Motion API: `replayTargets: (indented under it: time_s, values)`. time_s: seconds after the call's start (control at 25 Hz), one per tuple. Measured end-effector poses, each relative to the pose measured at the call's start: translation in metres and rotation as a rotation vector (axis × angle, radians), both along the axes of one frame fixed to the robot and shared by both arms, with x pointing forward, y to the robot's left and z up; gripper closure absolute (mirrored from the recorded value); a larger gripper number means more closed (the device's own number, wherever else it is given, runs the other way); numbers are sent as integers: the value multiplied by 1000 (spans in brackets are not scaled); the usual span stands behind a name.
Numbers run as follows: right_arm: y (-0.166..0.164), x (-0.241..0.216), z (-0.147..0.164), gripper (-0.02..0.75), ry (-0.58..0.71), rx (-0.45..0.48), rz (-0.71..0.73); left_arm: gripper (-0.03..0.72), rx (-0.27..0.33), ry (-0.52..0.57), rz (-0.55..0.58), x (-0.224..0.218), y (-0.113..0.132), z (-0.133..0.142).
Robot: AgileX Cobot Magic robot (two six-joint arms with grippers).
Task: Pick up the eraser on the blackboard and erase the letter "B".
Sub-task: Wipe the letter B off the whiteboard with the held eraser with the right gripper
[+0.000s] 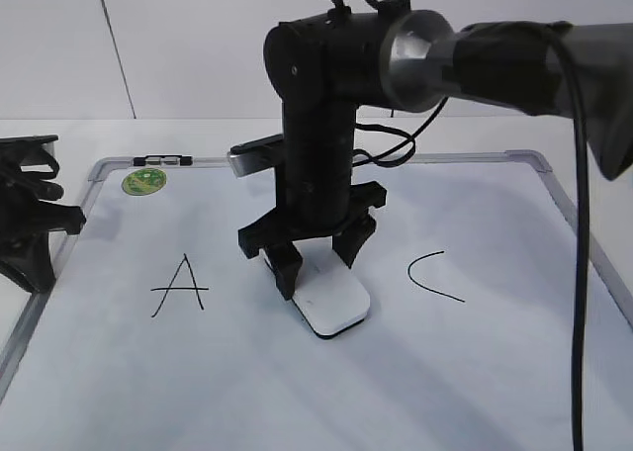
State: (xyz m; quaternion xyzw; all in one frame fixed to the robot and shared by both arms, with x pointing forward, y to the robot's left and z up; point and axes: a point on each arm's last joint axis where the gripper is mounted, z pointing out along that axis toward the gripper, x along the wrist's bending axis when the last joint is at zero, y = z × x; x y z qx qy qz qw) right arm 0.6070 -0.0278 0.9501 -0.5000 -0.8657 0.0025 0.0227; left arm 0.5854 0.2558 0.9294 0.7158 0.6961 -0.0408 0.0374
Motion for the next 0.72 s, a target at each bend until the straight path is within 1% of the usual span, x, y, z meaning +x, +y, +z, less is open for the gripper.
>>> replayTargets:
  time_s: [0.16,0.4,0.56,0.72]
  values:
    - [-14,14,1,215,-21,28,-63,657,0,0,0,0,0,0]
    - [-37,32,1,215,-43,43,-133,657,-3,2,2,0,0,0]
    - [-38,32,1,215,-44,41,-138,657,-3,2,2,0,0,0]
    - [-32,29,1,215,-49,38,-120,657,-4,2,3,0,0,0]
